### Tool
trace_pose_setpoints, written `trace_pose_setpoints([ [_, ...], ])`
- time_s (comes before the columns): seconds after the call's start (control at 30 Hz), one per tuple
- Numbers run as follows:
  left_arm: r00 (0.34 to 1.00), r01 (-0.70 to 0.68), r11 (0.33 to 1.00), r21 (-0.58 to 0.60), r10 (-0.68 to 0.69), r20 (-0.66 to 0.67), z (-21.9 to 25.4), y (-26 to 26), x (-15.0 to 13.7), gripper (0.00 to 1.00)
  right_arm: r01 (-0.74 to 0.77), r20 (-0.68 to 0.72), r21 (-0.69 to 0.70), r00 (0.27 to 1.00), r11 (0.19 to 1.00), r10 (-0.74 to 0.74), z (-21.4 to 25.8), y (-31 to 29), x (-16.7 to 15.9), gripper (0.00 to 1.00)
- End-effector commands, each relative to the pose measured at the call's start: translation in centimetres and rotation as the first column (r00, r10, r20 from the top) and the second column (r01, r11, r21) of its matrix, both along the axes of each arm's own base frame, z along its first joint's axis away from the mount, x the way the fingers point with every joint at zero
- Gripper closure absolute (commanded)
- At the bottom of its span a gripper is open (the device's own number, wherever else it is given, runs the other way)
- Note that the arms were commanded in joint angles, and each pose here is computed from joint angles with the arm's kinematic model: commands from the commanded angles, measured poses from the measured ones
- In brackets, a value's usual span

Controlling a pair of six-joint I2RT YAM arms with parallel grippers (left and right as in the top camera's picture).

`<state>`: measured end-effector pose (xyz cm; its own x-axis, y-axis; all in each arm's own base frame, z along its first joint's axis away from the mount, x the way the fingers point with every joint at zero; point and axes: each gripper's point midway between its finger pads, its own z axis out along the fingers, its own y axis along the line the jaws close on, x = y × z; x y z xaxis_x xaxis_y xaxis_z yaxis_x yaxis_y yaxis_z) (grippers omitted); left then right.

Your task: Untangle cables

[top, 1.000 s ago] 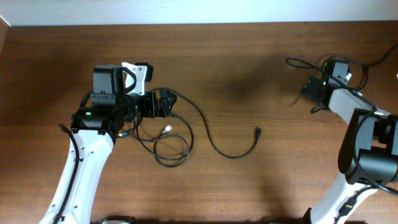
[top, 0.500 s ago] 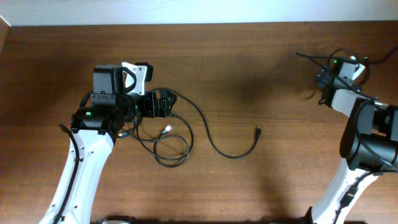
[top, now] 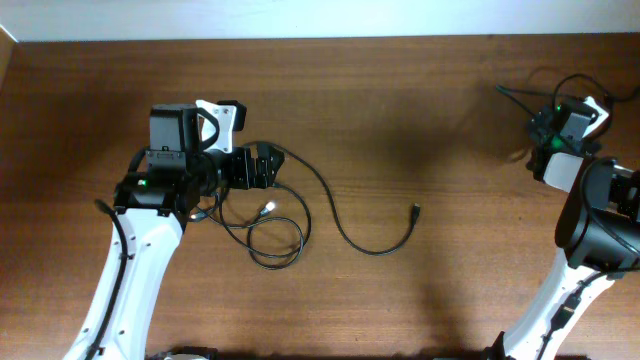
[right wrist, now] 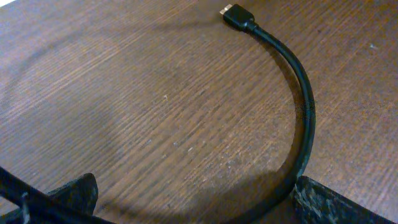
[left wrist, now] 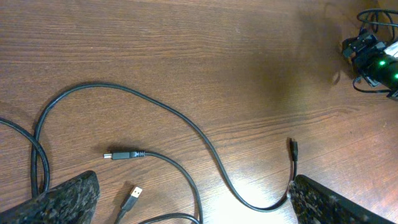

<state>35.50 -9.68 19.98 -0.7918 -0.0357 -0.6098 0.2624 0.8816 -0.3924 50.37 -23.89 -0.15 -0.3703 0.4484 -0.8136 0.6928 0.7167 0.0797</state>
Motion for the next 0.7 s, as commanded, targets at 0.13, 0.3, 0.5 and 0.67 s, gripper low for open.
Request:
trace_pose_setpoints([
  [0.13,1.000,0.013,1.000,0.014,-0.013,0.016,0.2,0.0,0.2,0.01,-0.154,-0.017,0.259,0.986,0.953,0.164,-5.2,4.9,-0.5,0.01],
  [0.3,1.000,0.013,1.000,0.014,-0.013,0.016,0.2,0.0,0.2,0.01,-0.258,0.038,0.108,0.966,0.960,0.255,4.8,4.1,1.8,0.01],
  [0.5,1.000,0.013,1.000,0.014,-0.013,0.016,0.2,0.0,0.2,0.01,-0.346,0.074,0.082,0.937,0.935,0.341,16.8,6.8,-1.6,0.01],
  [0.67,1.000,0.013,1.000,0.014,-0.013,0.016,0.2,0.0,0.2,0.01,-0.527,0.075,0.243,0.847,0.814,0.526,21.3,15.4,-6.8,0.01],
])
